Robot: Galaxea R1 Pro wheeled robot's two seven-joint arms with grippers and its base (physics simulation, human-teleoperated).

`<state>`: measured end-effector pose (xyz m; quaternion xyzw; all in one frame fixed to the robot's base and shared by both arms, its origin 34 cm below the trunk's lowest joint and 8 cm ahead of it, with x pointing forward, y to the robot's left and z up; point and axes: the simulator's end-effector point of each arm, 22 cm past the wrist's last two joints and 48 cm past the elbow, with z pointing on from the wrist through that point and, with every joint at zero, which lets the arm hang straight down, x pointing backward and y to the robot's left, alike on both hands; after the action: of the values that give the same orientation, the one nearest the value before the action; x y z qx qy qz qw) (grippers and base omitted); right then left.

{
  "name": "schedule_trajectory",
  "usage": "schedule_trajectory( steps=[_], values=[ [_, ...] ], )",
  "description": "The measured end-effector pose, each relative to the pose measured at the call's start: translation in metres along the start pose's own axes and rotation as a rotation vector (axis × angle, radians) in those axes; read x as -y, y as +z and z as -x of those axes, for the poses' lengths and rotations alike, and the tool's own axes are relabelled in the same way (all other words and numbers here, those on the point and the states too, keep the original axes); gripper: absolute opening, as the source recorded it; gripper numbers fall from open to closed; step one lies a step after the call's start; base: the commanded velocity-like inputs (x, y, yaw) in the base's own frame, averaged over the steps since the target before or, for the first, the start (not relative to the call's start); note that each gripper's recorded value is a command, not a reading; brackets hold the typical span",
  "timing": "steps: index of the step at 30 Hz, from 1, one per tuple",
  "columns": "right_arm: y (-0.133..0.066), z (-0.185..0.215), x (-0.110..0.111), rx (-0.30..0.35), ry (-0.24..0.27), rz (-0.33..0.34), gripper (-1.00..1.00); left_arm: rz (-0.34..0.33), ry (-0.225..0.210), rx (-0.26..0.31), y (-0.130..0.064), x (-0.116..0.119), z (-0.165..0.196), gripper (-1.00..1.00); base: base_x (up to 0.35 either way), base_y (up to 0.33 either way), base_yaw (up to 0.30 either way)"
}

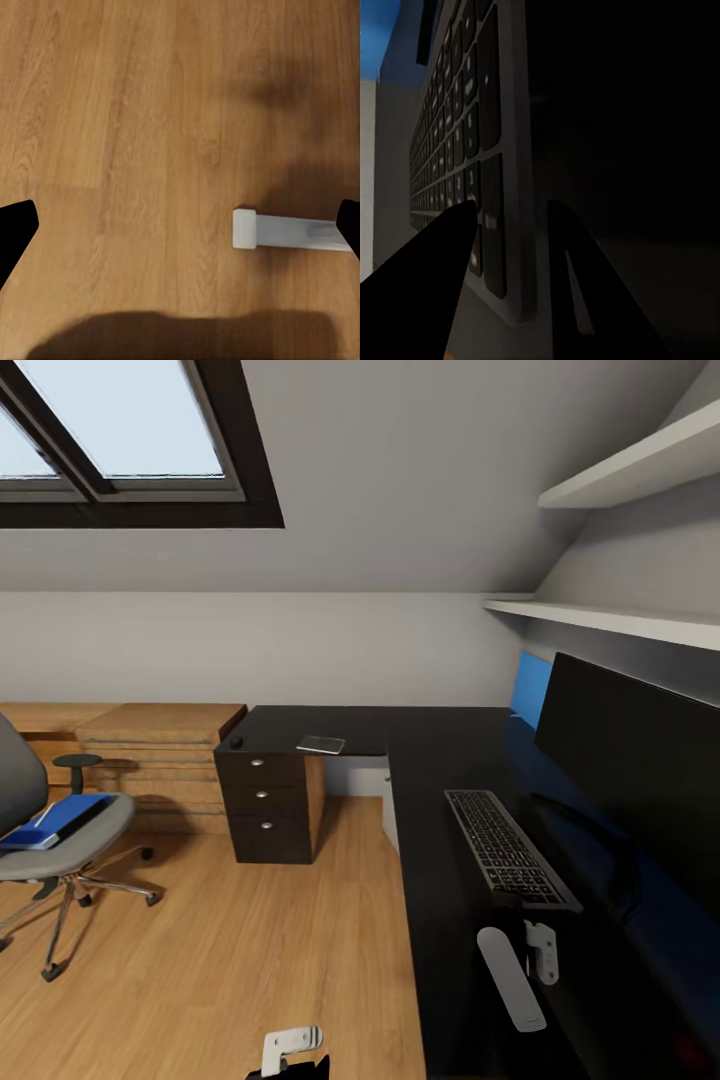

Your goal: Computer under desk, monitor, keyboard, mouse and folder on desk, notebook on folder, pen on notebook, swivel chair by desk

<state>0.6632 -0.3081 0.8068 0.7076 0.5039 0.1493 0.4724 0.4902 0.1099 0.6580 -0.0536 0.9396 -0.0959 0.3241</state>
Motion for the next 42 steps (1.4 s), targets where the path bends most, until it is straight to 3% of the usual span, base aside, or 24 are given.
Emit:
schedule_trajectory(
  steps=[26,27,42],
  values=[
    [0.0052,-0.0026,-0.0039,0.002,-0.002,-0.006,-1.00,0.004,-0.001,-0.004,0.0007,-0.0020,-0.0016,1.00,0.020,-0.012,0.000],
    [0.0051,-0.0026,-0.0039,0.002,-0.003,-0.006,1.00,0.004,-0.001,-0.004,0.0006,-0.0020,-0.0016,1.00,0.000,0.000,0.000],
    [0.0055,-0.0024,-0.0052,0.001,-0.005,-0.004,1.00,0.004,0.000,-0.004,0.0007,-0.0019,-0.0015,1.00,0.000,0.000,0.000]
  ],
)
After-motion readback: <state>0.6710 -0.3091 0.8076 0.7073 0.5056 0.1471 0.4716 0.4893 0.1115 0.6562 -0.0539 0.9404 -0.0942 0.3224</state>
